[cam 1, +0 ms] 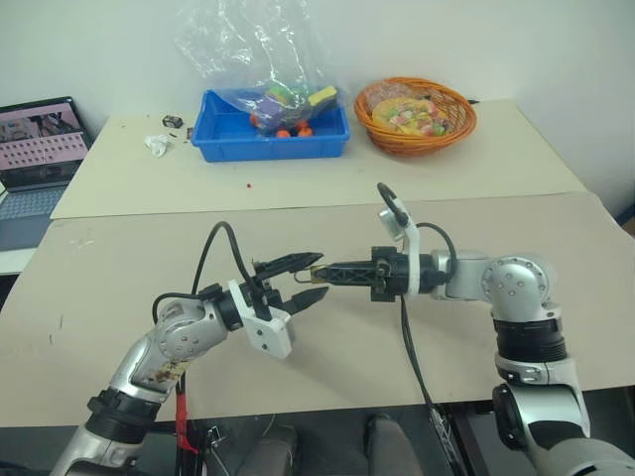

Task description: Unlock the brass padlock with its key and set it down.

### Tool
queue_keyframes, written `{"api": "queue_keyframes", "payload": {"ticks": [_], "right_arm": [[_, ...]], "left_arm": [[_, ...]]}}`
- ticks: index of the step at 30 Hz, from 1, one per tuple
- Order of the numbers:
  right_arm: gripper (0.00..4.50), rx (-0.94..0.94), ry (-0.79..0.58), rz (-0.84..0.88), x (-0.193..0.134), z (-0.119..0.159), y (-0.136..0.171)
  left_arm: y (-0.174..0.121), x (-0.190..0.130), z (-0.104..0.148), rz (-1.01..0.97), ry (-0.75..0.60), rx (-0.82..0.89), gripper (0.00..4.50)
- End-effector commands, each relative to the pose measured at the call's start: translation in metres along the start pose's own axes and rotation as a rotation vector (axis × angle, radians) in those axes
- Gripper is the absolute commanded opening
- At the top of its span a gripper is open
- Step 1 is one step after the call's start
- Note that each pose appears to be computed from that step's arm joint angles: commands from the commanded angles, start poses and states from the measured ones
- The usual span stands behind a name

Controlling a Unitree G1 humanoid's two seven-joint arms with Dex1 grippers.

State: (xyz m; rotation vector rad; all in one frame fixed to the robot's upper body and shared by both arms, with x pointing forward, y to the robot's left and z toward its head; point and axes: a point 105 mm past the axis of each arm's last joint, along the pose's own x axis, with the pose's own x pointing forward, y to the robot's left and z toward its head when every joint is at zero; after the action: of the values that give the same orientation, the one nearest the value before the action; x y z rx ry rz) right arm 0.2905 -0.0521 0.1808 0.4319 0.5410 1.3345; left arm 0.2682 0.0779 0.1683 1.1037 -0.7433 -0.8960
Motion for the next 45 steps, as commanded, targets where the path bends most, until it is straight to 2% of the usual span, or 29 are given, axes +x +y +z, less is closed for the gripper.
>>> {"api": "queue_keyframes", "payload": {"ticks": [1, 5, 8, 11, 13, 17, 19, 21, 23, 31, 37, 45], "right_arm": [[0.20, -0.015, -0.061, -0.016, -0.007, 0.015, -0.004], [0.20, -0.014, -0.074, -0.039, -0.011, 0.018, -0.010], [0.20, -0.024, -0.075, -0.072, -0.016, 0.020, -0.017], [0.20, -0.035, -0.084, -0.109, -0.022, 0.024, -0.026], [0.20, -0.046, -0.103, -0.114, -0.025, 0.031, -0.027], [0.20, -0.087, -0.104, -0.078, -0.024, 0.038, -0.018], [0.20, -0.102, -0.098, -0.066, -0.022, 0.038, -0.015], [0.20, -0.110, -0.090, -0.053, -0.021, 0.037, -0.013], [0.20, -0.114, -0.079, -0.048, -0.020, 0.035, -0.013], [0.20, -0.133, -0.041, -0.043, -0.020, 0.024, -0.014], [0.20, -0.156, -0.012, -0.032, -0.023, 0.017, -0.012], [0.20, -0.179, 0.002, 0.003, -0.023, 0.015, -0.004]], "left_arm": [[0.011, -0.002, 0.008, 0.040, -0.023, 0.033, 3.61], [0.014, -0.005, 0.007, 0.043, -0.012, 0.026, 3.61], [0.019, -0.011, 0.000, 0.069, 0.019, -0.040, 3.61], [0.027, -0.015, 0.001, 0.097, 0.005, -0.182, 3.61], [0.024, -0.019, -0.003, 0.080, 0.022, -0.409, 3.61], [0.012, -0.017, -0.008, 0.015, 0.050, -0.657, 2.45], [0.009, -0.015, -0.006, -0.016, 0.050, -0.760, 1.59], [0.002, -0.014, 0.000, -0.081, 0.039, -0.981, 0.96], [0.010, -0.013, 0.005, -0.068, 0.007, -1.032, 0.05], [0.023, -0.007, 0.012, -0.062, -0.008, -1.102, 0.01], [0.038, -0.005, -0.003, 0.038, 0.017, -1.105, 0.01], [0.035, -0.006, -0.007, 0.034, 0.044, -1.113, 0.01]]}}
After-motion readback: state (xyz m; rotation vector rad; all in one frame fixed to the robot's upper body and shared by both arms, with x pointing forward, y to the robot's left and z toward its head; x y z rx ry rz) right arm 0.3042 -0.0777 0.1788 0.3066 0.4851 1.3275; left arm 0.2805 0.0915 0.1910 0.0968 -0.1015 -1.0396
